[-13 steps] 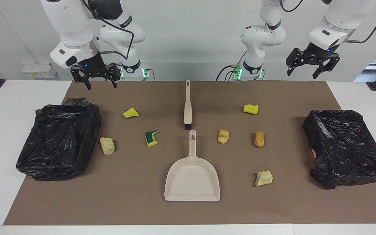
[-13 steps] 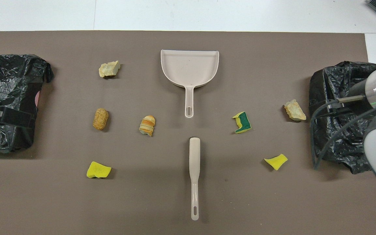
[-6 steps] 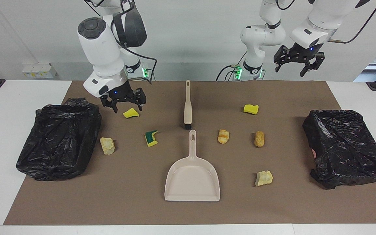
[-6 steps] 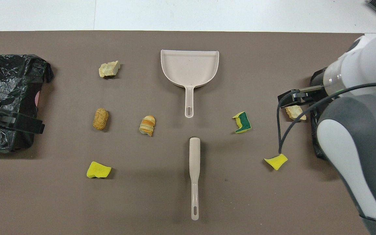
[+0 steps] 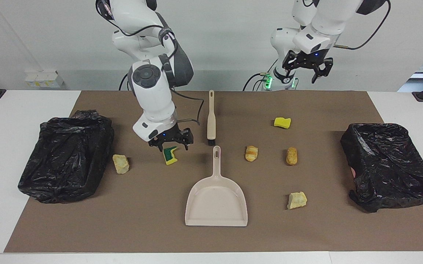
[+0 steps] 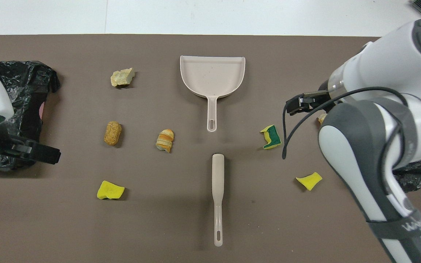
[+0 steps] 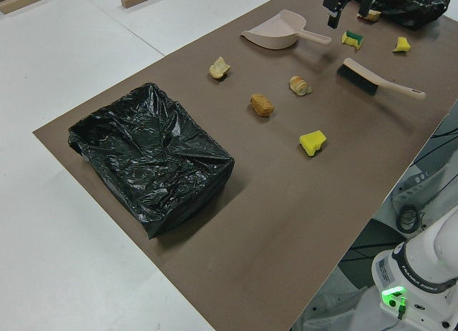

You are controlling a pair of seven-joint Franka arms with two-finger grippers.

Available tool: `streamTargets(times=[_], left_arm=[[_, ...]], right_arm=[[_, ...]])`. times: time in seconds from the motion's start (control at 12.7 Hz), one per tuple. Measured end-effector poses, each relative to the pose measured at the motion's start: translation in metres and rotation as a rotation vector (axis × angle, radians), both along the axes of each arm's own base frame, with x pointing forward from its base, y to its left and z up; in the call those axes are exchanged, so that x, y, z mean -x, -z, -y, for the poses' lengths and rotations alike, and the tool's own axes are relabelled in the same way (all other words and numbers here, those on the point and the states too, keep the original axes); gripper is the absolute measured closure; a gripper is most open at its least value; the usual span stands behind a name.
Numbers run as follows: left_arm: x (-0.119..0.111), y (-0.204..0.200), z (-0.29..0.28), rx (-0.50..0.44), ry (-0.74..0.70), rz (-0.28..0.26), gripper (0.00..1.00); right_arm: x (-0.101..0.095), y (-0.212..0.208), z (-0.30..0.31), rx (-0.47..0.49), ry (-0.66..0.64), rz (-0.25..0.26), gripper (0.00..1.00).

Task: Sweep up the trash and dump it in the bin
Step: 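Reach the right gripper toward the beige dustpan handle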

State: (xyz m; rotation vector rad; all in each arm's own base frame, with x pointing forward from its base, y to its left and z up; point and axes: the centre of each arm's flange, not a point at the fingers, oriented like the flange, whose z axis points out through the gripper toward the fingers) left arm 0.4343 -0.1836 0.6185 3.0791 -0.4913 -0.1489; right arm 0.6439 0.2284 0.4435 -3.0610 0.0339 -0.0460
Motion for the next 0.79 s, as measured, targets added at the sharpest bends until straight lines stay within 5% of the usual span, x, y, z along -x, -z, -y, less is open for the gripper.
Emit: streamTargets(times=[0.63,0.79], left_arm=[[0.081,0.084,0.139,0.013,-0.056,0.046,0.00],[0.103,0.105,0.159,0.007,-0.059,0.043,0.00]], right_arm=[[-0.011,0.060,-0.102,-0.036,0.095,0.019,0.02],[-0.013,0.077,-0.105,-0.028,0.094,0.003,0.11]])
